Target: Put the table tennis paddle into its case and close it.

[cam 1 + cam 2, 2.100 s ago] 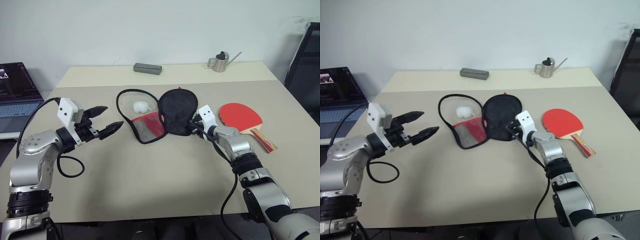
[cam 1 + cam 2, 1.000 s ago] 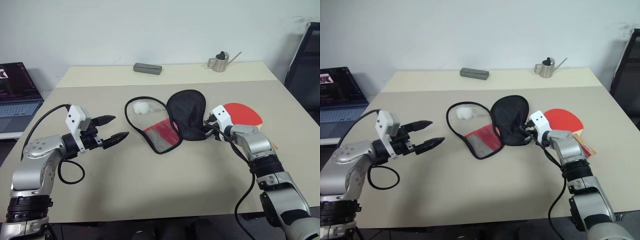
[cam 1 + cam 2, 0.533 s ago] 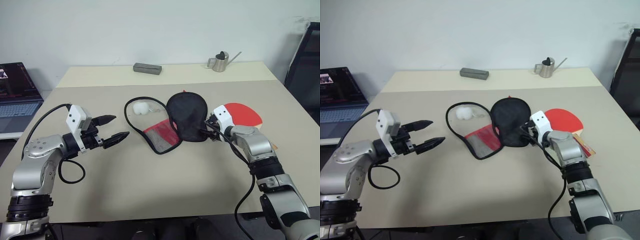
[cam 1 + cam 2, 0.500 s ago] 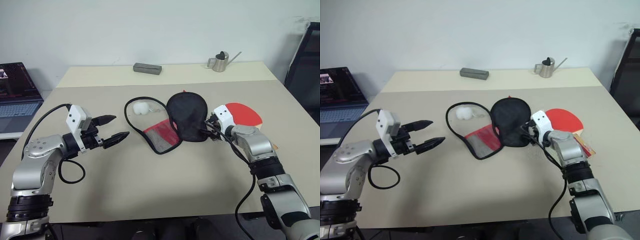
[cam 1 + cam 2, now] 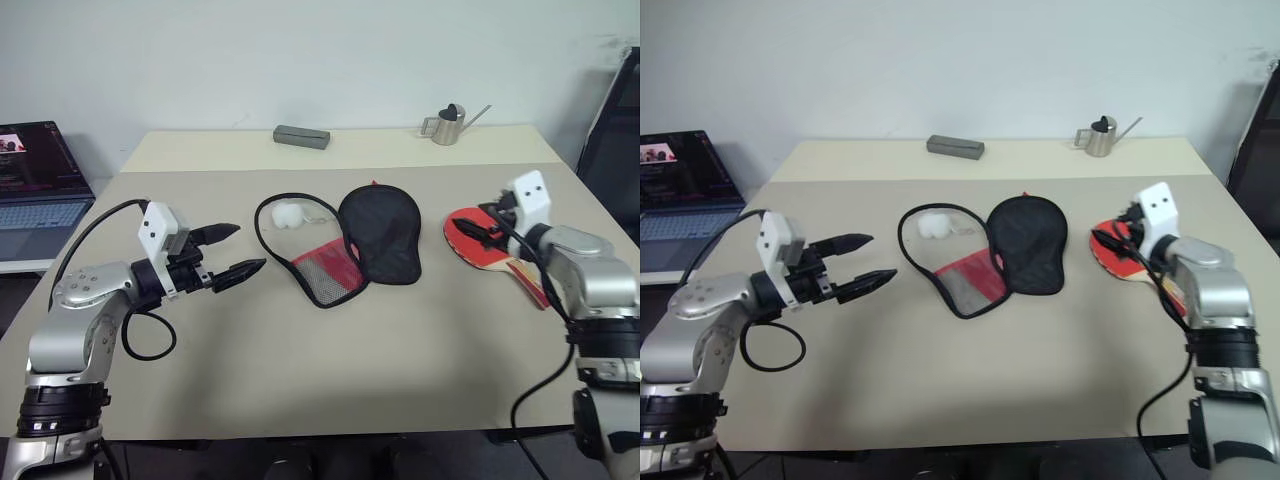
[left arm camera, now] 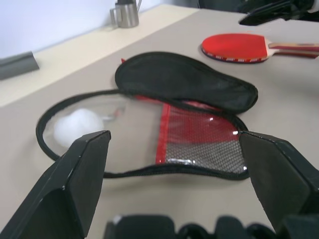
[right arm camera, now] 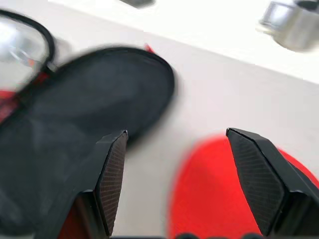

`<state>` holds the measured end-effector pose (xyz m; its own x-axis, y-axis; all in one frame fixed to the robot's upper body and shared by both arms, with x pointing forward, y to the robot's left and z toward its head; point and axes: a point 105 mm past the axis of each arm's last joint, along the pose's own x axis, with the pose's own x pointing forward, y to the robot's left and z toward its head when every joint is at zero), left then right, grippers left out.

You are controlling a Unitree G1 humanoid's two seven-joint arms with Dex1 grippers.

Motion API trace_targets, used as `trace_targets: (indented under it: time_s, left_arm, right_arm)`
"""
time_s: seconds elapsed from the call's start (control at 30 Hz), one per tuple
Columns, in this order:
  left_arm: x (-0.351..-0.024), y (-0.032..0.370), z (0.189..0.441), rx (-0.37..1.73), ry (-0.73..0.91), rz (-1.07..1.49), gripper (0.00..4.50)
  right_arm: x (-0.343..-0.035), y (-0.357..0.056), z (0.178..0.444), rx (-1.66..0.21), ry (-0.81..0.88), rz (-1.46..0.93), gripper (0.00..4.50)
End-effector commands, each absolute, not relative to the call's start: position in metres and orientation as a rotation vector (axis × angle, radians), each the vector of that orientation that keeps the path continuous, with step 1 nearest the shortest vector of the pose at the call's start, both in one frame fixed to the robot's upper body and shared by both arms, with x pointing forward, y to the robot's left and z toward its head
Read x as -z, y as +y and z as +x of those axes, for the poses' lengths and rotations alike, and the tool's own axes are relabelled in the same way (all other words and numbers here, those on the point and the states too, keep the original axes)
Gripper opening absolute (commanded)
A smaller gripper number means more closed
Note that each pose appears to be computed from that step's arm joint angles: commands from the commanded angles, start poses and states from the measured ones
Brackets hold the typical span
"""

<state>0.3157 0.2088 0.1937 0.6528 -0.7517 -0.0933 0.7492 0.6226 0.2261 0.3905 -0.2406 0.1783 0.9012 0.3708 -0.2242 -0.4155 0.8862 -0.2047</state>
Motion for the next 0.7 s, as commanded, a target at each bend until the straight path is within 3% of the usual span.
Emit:
trace_targets:
  time_s: [0.03, 0.17, 0.2, 0.47, 0.7]
  left_arm:
    - [-0.206, 0.194, 0.316, 0.886, -0.068, 0.308, 4.5]
    - [-0.208, 0.181, 0.318, 0.886, -0.089, 0.304, 4.5]
    - [-0.212, 0.177, 0.319, 0.886, -0.105, 0.293, 4.5]
    - [-0.237, 0.144, 0.311, 0.985, -0.143, 0.29, 4.5]
    - [-0.255, 0.128, 0.306, 1.107, -0.138, 0.229, 4.5]
  right_arm:
    - [-0.189, -0.26, 0.38, -0.398, 0.146, -0.236, 3.45]
    - [-0.174, -0.282, 0.359, -0.406, 0.223, -0.264, 4.4]
    - [-0.169, -0.288, 0.355, -0.405, 0.244, -0.256, 4.45]
    - [-0.142, -0.321, 0.339, -0.34, 0.332, -0.191, 4.45]
    - [-0.133, -0.329, 0.342, -0.334, 0.353, -0.187, 4.45]
